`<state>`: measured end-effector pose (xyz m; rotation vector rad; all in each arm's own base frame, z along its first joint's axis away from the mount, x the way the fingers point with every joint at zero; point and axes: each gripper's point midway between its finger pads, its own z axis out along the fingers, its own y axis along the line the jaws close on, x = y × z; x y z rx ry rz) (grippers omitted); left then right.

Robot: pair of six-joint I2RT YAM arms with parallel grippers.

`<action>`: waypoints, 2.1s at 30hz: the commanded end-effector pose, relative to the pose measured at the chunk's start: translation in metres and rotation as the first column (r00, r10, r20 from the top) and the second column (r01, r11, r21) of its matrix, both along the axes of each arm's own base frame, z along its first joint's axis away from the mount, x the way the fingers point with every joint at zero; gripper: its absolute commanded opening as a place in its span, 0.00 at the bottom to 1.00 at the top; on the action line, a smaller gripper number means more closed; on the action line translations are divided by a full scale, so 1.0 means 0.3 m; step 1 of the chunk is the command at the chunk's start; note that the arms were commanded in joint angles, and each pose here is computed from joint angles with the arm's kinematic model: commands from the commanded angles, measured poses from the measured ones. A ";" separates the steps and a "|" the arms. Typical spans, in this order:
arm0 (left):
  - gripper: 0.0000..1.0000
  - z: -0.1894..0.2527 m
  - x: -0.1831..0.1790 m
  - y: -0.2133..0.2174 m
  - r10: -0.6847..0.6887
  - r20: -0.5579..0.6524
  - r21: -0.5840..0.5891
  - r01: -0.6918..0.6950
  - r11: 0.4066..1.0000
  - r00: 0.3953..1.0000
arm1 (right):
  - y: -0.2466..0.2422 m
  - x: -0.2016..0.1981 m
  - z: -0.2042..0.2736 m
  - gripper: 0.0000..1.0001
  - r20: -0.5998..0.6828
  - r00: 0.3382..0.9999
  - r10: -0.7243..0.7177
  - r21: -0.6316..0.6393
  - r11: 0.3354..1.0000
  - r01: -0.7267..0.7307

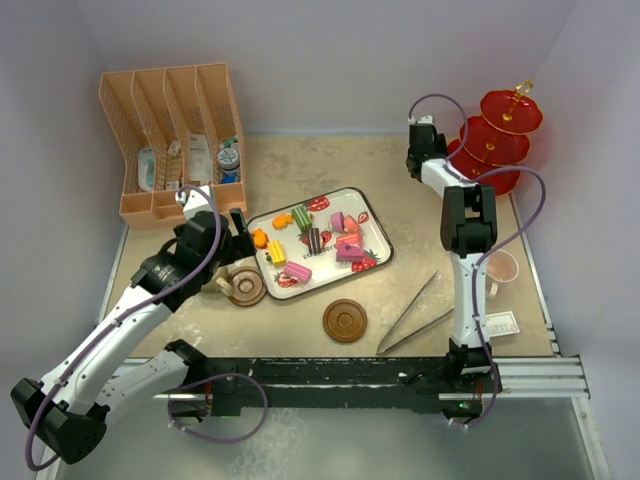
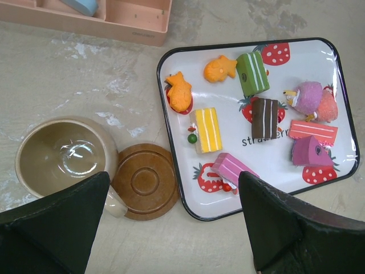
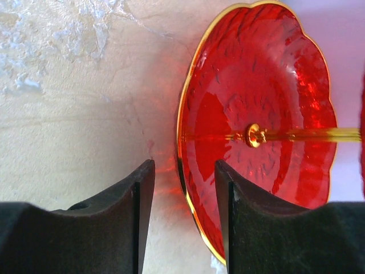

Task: Serve the afternoon tea
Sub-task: Move the desert table to the center of the board.

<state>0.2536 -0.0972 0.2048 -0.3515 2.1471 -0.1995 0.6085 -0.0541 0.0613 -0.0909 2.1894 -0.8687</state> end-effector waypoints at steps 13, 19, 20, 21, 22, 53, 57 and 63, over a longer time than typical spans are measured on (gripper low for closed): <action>0.92 0.022 0.027 -0.034 -0.033 0.023 -0.012 0.033 0.999 0.999 | -0.018 -0.006 0.078 0.16 0.034 0.999 0.042 0.013 0.999 -0.042; 0.92 0.037 0.010 -0.031 -0.033 0.033 -0.035 0.035 0.999 0.999 | 0.016 -0.038 0.078 0.00 0.017 0.998 0.064 0.044 0.997 -0.065; 0.92 0.039 0.005 -0.029 -0.032 0.034 -0.040 0.033 0.999 0.999 | 0.029 -0.045 0.083 0.00 0.017 0.998 0.068 0.047 0.997 -0.068; 0.92 0.045 0.001 -0.027 -0.029 0.039 -0.045 0.031 0.998 0.999 | 0.049 -0.055 0.084 0.00 0.011 0.997 0.079 0.054 0.995 -0.079; 0.92 0.047 -0.002 -0.024 -0.027 0.041 -0.049 0.029 0.998 0.999 | 0.075 -0.065 0.091 0.00 0.009 0.996 0.094 0.066 0.993 -0.094; 0.92 0.079 -0.095 0.040 -0.005 0.047 -0.062 0.008 0.998 0.999 | 0.633 -0.563 0.014 0.05 -0.157 0.858 0.489 0.362 0.837 -0.410; 0.92 0.084 -0.096 0.036 -0.011 0.050 -0.069 0.014 0.998 0.999 | 0.638 -0.582 -0.003 0.13 -0.165 0.854 0.494 0.379 0.831 -0.407; 0.92 0.099 -0.099 0.036 -0.013 0.058 -0.074 0.017 0.997 0.998 | 0.692 -0.598 0.059 0.27 -0.105 0.836 0.539 0.453 0.774 -0.442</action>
